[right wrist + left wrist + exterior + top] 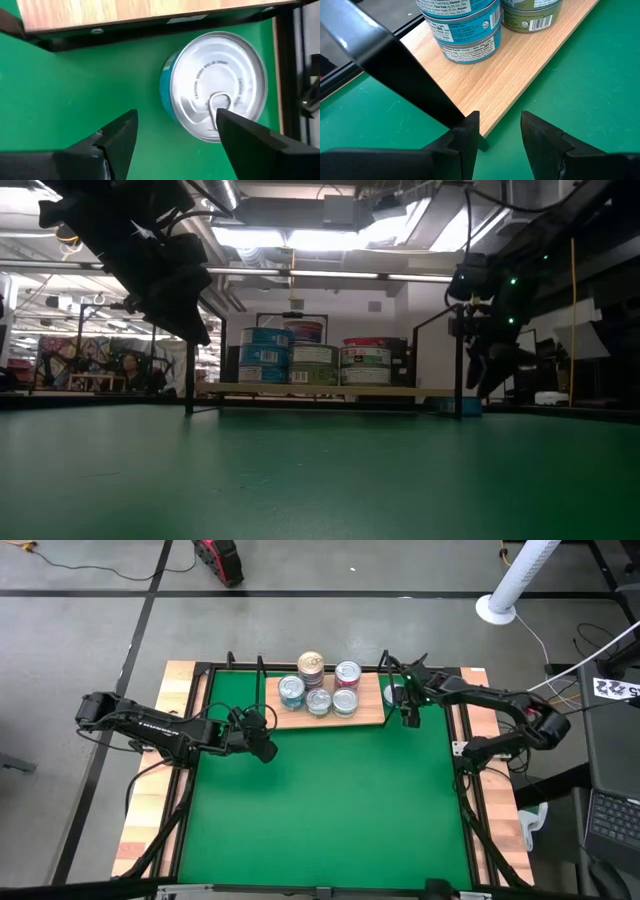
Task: Stack canned seafood by type on shelf
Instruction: Stack the yellow blue tuna can on top of the yellow blue tuna can on the shelf
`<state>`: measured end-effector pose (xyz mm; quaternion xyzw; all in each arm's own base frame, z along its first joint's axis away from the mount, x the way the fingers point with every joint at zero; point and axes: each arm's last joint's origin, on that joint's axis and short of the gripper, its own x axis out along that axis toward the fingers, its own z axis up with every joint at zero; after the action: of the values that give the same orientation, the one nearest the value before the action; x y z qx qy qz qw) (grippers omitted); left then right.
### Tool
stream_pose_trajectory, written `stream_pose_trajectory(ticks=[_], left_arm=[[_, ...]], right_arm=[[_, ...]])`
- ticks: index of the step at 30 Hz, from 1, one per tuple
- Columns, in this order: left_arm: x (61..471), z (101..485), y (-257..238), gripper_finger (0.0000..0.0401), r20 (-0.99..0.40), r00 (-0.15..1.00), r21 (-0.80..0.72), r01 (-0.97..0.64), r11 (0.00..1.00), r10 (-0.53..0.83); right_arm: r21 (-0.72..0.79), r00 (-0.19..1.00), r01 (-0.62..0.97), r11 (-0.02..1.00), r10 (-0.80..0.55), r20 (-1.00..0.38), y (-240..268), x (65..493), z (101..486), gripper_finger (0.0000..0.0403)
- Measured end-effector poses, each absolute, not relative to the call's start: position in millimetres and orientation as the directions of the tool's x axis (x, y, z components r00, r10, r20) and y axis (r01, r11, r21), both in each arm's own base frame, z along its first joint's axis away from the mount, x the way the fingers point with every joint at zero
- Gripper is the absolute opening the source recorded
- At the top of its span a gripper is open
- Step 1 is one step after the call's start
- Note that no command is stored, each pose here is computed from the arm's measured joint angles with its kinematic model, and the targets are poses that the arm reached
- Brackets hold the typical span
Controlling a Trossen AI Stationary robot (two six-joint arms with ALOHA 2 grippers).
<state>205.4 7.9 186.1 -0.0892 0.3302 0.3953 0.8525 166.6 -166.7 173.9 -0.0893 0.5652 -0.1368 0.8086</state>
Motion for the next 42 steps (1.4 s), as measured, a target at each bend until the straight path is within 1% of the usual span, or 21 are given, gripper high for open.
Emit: stream_pose_trajectory(ticks=[10,13,16,25,30,37,42], left_arm=[[205,186,8,0.0141,-0.634,0.469,0.111,-0.732,0.673,0.615],[205,186,8,0.0141,-0.634,0.469,0.111,-0.732,0.673,0.615],[205,186,8,0.0141,-0.634,0.469,0.111,-0.731,0.673,0.614],[205,186,8,0.0141,-0.634,0.469,0.111,-0.731,0.673,0.614],[205,186,8,0.0141,-0.634,0.469,0.111,-0.731,0.673,0.614],[205,186,8,0.0141,-0.634,0.469,0.111,-0.731,0.673,0.614],[205,186,8,0.0141,-0.634,0.47,0.111,-0.731,0.673,0.614]], right_arm=[[-0.285,0.252,0.113,0.952,-0.305,-0.918,-173,172,155,0.0268],[-0.286,0.244,0.115,0.951,-0.307,-0.92,-174,172,154,0.0258],[-0.29,0.24,0.122,0.949,-0.312,-0.919,-175,172,153,0.0228],[-0.261,0.215,0.187,0.947,-0.299,-0.93,-173,170,152,0.0109],[-0.24,0.196,0.219,0.946,-0.283,-0.939,-171,169,151,0.0059],[-0.203,0.172,0.289,0.935,-0.259,-0.95,-169,166,150,0.0011],[-0.175,0.177,0.339,0.925,-0.245,-0.953,-168,166,150,0.0003]])
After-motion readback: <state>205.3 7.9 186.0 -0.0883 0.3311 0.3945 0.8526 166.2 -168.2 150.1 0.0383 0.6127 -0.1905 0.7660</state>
